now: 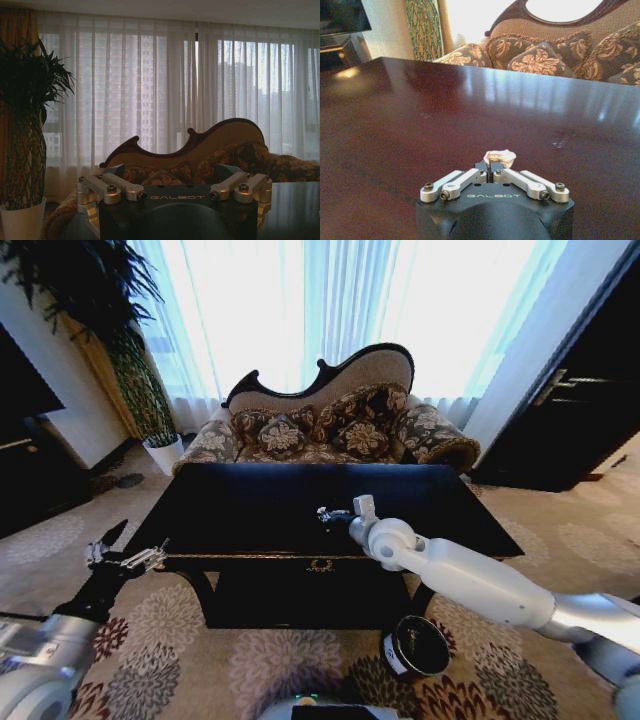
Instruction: Move to the front of the table and place the trash on the table into the trash bin.
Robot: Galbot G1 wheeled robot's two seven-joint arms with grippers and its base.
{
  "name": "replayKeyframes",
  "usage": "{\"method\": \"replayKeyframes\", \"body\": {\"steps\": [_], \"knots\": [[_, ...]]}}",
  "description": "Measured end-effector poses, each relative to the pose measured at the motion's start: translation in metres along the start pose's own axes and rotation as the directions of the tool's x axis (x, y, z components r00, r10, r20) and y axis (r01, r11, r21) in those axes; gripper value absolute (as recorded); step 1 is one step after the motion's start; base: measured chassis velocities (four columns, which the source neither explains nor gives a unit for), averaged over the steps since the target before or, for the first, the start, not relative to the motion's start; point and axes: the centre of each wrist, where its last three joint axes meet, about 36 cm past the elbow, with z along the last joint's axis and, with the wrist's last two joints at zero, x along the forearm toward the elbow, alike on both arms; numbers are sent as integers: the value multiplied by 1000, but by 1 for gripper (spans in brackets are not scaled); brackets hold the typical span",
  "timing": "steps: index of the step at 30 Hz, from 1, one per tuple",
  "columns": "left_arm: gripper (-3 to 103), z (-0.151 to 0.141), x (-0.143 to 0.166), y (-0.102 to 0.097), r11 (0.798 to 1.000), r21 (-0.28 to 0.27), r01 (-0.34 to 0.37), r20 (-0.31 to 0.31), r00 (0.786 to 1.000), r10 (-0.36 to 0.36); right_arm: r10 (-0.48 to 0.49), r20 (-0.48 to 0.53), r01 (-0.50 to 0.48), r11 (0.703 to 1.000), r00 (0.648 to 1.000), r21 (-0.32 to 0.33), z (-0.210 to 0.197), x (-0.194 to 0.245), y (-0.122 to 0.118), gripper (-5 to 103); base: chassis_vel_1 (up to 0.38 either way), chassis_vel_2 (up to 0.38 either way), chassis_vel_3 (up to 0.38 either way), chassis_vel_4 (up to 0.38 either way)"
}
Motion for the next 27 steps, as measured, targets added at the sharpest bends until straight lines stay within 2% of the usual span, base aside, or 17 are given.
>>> {"method": "replayKeyframes", "body": {"steps": [5,13,19,27], "knots": [[100,0,0,0,1000,0,0,0,1000,0,11,26,-11,1000,1000,-5,0,16,-8,1,0,0,0,0],[100,0,0,0,1000,0,0,0,1000,0,56,97,-56,998,994,-9,23,55,-23,1,0,0,0,0],[100,0,0,0,1000,0,0,0,1000,0,109,186,-111,994,977,2,38,105,-45,1,0,0,0,0],[100,0,0,0,1000,0,0,0,1000,0,150,261,-152,988,954,-13,47,133,-55,1,0,0,0,0]]}}
